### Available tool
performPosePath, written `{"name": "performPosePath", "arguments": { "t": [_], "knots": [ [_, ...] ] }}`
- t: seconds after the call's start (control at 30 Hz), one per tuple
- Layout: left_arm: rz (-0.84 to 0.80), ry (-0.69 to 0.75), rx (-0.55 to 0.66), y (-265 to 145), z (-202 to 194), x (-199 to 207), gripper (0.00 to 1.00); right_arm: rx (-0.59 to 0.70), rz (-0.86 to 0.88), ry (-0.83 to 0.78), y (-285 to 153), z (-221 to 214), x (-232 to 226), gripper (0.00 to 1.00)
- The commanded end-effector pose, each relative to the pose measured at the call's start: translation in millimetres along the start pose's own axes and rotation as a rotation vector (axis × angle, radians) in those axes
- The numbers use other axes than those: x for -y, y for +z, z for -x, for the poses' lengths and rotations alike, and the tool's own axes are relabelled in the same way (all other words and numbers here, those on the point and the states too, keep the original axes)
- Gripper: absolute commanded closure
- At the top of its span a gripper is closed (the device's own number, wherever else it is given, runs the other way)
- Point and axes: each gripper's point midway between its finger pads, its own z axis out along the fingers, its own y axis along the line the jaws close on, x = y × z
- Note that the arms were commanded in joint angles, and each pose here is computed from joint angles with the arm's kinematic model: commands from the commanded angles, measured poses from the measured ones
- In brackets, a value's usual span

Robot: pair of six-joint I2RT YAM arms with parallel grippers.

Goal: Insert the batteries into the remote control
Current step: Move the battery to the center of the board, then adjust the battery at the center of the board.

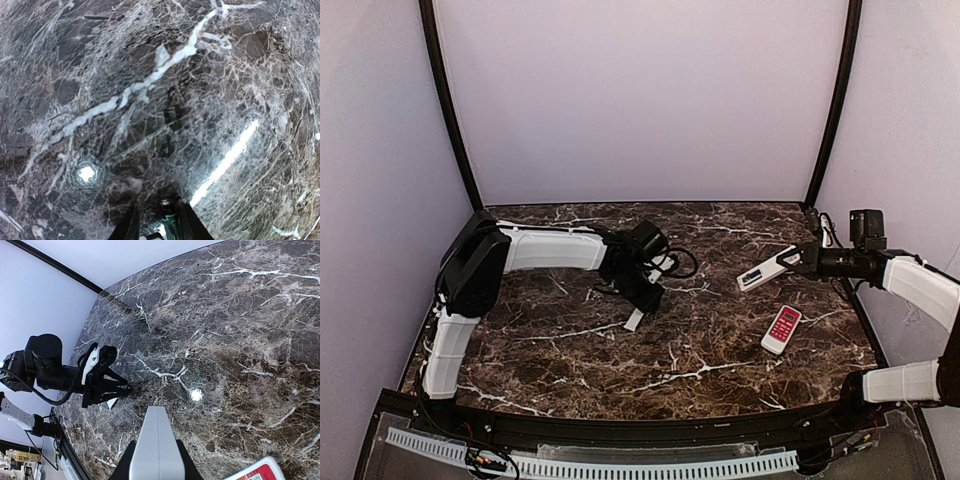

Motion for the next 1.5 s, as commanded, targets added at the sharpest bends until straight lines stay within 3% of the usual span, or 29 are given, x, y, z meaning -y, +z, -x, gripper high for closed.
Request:
{"name": "performPosePath", "arguments": {
  "t": [0.0,0.17,0.6,1.47],
  "knots": [
    [0.025,0.057,-0.006,-28.8,-1.5,-5.0,0.69,0.028,0.017,-0.026,-2.0,8.8,-4.8,1.0],
    [0.019,0.068,0.038,-46.4,2.3,-2.5,0.62,0.029,0.02,-0.027,-2.2,8.8,-5.5,1.0],
    [0.162,0.097,-0.002,-44.4,-16.3,-29.0,0.64,0.03,0.025,-0.028,-3.2,7.2,-7.5,1.0],
    [0.102,0.113,-0.068,-18.7,-36.0,-21.0,0.64,0.034,0.021,-0.027,-4.3,8.5,-7.7,1.0]
  ]
}}
